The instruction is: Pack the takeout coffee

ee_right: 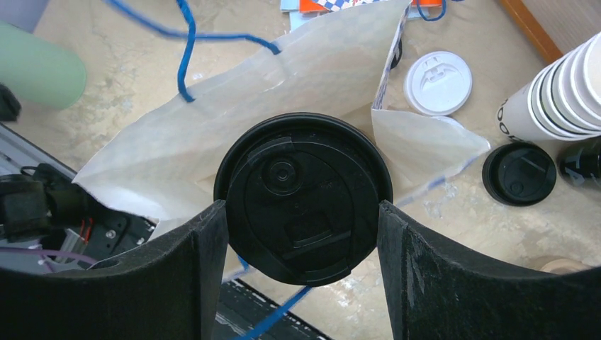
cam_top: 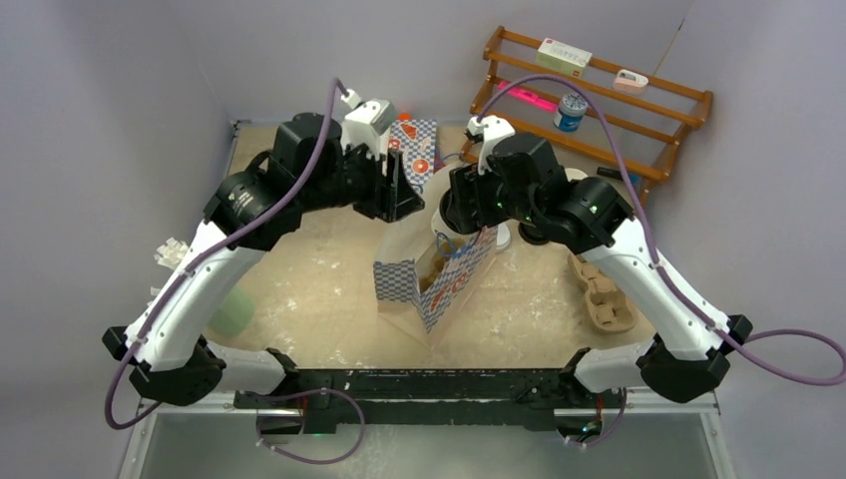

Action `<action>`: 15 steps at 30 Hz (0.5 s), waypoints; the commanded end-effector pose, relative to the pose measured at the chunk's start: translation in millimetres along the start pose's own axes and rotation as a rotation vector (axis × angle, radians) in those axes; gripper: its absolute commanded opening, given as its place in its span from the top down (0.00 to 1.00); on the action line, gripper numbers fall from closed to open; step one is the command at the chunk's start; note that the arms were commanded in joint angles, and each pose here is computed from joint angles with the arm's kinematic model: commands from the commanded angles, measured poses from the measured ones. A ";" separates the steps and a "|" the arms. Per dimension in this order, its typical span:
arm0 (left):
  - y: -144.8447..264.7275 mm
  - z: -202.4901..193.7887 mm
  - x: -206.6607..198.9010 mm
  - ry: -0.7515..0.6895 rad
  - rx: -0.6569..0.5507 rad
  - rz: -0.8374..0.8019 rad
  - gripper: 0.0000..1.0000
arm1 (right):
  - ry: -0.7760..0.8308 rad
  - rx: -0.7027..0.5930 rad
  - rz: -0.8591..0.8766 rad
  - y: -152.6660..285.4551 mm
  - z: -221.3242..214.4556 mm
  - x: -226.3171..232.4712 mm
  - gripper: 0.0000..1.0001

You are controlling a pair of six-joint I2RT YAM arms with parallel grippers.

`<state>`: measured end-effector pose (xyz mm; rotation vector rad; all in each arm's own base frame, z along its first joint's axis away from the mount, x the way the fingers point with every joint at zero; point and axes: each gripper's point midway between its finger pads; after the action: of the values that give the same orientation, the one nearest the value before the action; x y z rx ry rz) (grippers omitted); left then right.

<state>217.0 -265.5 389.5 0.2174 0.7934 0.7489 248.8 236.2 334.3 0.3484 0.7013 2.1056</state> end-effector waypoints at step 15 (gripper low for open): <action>-128.4 64.5 38.4 -0.521 0.068 0.149 0.28 | -0.135 -0.106 -0.141 52.0 -7.3 -31.1 0.70</action>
<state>323.3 -334.3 357.1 0.4619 0.4382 0.7035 225.3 192.8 367.5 0.3614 0.4984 2.0269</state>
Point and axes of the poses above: each gripper's point midway between its finger pads, its own y axis back along the fingers, its own x axis along the line the jaws close on, z = x × y, and after that the axes turned 10 degrees about y, right-handed
